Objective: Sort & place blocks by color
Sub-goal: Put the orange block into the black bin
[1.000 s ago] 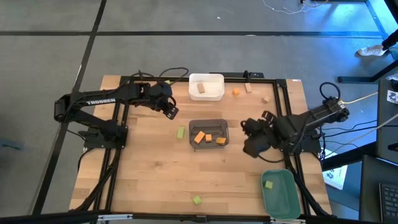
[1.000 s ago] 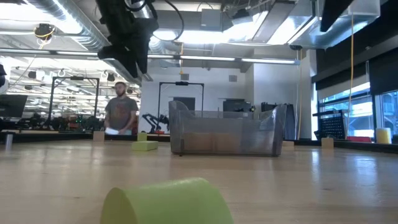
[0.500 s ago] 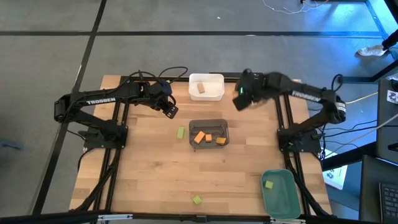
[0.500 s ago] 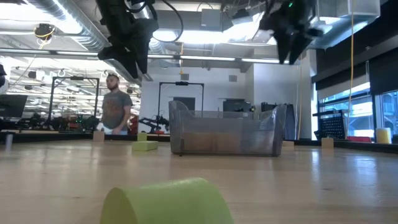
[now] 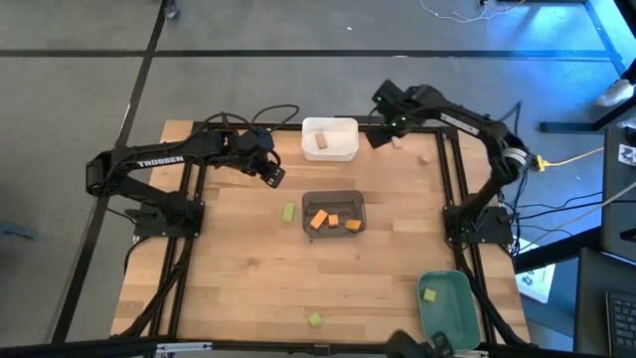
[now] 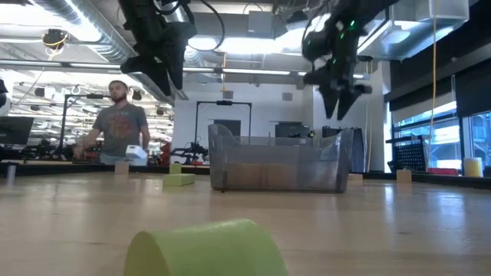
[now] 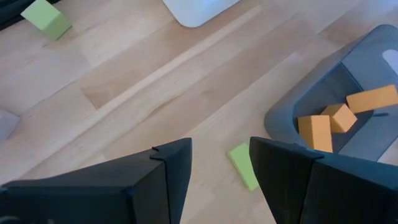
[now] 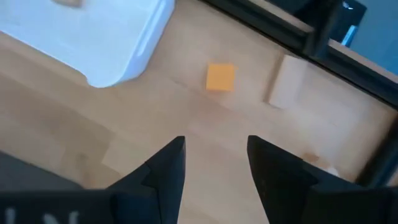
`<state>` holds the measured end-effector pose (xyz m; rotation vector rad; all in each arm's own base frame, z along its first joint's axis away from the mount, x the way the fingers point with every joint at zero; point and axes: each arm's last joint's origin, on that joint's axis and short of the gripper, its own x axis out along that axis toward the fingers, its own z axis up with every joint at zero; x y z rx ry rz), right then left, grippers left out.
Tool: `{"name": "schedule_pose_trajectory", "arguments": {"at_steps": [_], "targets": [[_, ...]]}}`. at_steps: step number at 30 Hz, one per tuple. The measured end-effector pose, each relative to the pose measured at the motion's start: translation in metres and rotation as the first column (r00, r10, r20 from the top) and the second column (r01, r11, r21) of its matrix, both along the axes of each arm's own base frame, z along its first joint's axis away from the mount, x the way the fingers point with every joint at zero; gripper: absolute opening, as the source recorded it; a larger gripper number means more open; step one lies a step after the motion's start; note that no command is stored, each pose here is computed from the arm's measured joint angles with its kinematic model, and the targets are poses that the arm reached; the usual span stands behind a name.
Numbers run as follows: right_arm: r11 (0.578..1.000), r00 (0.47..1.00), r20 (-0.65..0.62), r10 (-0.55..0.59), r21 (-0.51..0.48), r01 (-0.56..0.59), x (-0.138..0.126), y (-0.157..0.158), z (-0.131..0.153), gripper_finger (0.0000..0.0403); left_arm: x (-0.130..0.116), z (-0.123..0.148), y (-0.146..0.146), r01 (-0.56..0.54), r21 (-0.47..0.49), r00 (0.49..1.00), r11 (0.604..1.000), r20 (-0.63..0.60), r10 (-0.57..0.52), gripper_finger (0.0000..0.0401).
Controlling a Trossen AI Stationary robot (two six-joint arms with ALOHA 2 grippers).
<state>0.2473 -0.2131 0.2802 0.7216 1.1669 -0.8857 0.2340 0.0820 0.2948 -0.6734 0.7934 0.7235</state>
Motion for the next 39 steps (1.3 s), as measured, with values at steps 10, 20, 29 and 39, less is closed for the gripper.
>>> {"name": "schedule_pose_trajectory", "arguments": {"at_steps": [10, 20, 29, 39], "targets": [[0.995, 0.999, 0.0, 0.047, 0.091, -0.047, 0.021, -0.037, -0.061, 0.0173, 0.0, 0.0, 0.002, -0.021, -0.009, 1.0, 1.0, 0.008, 0.021, 0.0153], [0.991, 0.999, -0.047, 0.018, 0.134, -0.011, 0.018, -0.052, -0.085, 0.0173, 0.0, 0.0, 0.001, -0.026, -0.015, 1.0, 1.0, 0.011, 0.027, 0.0153], [0.991, 0.996, -0.042, 0.084, 0.109, -0.079, 0.018, -0.057, -0.087, 0.0163, -0.001, 0.0, 0.004, -0.037, -0.015, 0.999, 0.999, 0.011, 0.037, 0.0153], [0.99, 0.996, -0.048, 0.081, 0.123, -0.075, 0.017, -0.056, -0.087, 0.0126, -0.003, 0.0, 0.008, -0.051, -0.013, 0.999, 0.999, 0.01, 0.052, 0.0153]]}}
